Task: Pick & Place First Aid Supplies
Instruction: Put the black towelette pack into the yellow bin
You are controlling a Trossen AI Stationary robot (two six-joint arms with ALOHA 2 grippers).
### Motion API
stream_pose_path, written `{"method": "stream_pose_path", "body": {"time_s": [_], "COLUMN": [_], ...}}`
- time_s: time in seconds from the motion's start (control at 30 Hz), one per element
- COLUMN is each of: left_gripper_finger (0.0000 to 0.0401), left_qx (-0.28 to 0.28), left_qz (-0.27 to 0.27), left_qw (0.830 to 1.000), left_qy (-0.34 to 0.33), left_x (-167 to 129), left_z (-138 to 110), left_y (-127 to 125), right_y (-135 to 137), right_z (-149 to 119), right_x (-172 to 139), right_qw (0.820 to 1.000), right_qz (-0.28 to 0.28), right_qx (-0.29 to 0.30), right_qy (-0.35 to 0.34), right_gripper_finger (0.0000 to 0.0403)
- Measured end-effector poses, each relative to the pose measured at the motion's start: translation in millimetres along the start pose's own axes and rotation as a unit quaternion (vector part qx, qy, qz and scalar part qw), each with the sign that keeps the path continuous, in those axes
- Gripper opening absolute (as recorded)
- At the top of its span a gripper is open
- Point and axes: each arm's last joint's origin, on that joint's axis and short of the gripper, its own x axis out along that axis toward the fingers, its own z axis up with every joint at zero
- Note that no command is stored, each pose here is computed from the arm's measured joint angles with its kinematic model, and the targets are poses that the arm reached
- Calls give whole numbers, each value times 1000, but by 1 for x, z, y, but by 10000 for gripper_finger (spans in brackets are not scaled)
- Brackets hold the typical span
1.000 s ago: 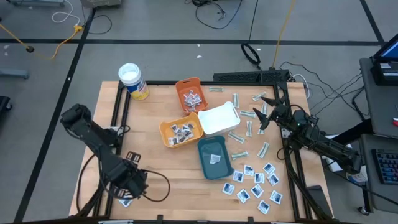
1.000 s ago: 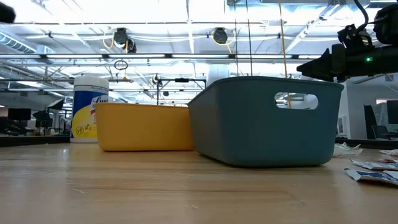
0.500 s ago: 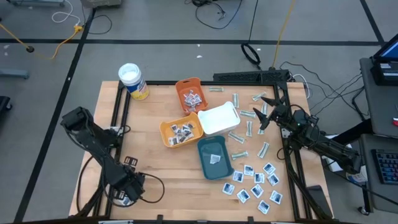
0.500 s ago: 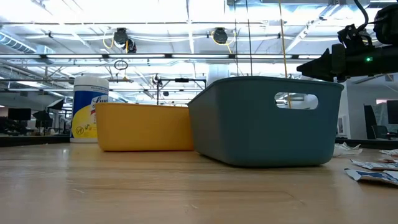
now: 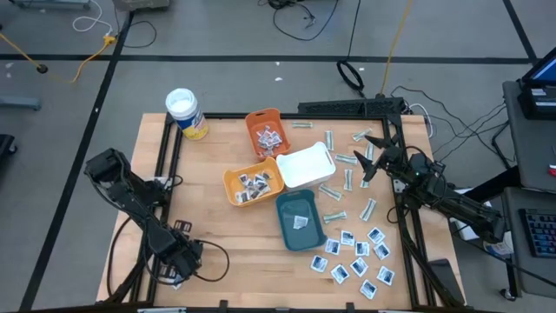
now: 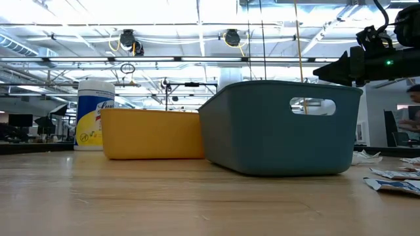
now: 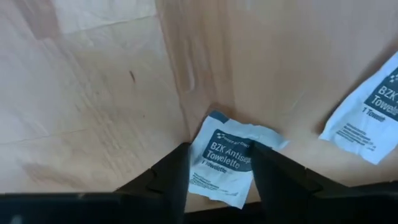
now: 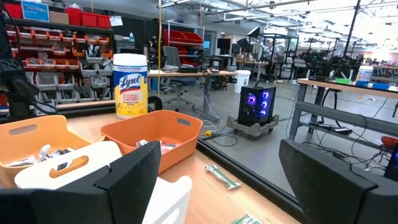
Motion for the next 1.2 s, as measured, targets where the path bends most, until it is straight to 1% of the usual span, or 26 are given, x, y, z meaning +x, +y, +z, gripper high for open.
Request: {"method": "stream_pose_path", "body": {"time_s": [0.1, 0.27, 0.3, 0.4, 0.5, 0.67, 0.8, 0.97, 1.07, 1.2], "left_gripper_finger": [126, 25, 14, 12, 5, 4, 4, 3, 2, 2], "left_qx": [-10, -28, -30, -31, -41, -52, -67, -81, -73, -81], "left_qz": [6, 1, -1, -5, -17, -42, -62, -79, -80, -59], "left_qw": [1000, 1000, 1000, 999, 999, 997, 993, 989, 988, 989], "left_qy": [-4, -4, -4, -6, -16, -42, -77, -100, -110, -108], "left_x": [0, 0, -1, -3, -15, -47, -78, -113, -132, -152], "left_z": [0, 3, 3, 5, 9, 13, 16, 13, 9, 4], "left_y": [1, 3, 4, 6, 9, 14, 20, 30, 34, 42], "right_y": [0, 0, 0, 0, 0, 0, 0, 0, 0, 0], "right_z": [0, 0, 0, 0, 0, 0, 0, 0, 0, 0], "right_x": [0, 0, 0, 0, 0, 0, 0, 0, 0, 0], "right_qw": [1000, 1000, 1000, 1000, 1000, 1000, 1000, 1000, 1000, 1000], "right_qz": [0, 0, 0, 0, 0, 0, 0, 0, 0, 0], "right_qx": [0, 0, 0, 0, 0, 0, 0, 0, 0, 0], "right_qy": [0, 0, 0, 0, 0, 0, 0, 0, 0, 0], "right_gripper_finger": [322, 322, 322, 322, 322, 322, 322, 322, 322, 322]}}
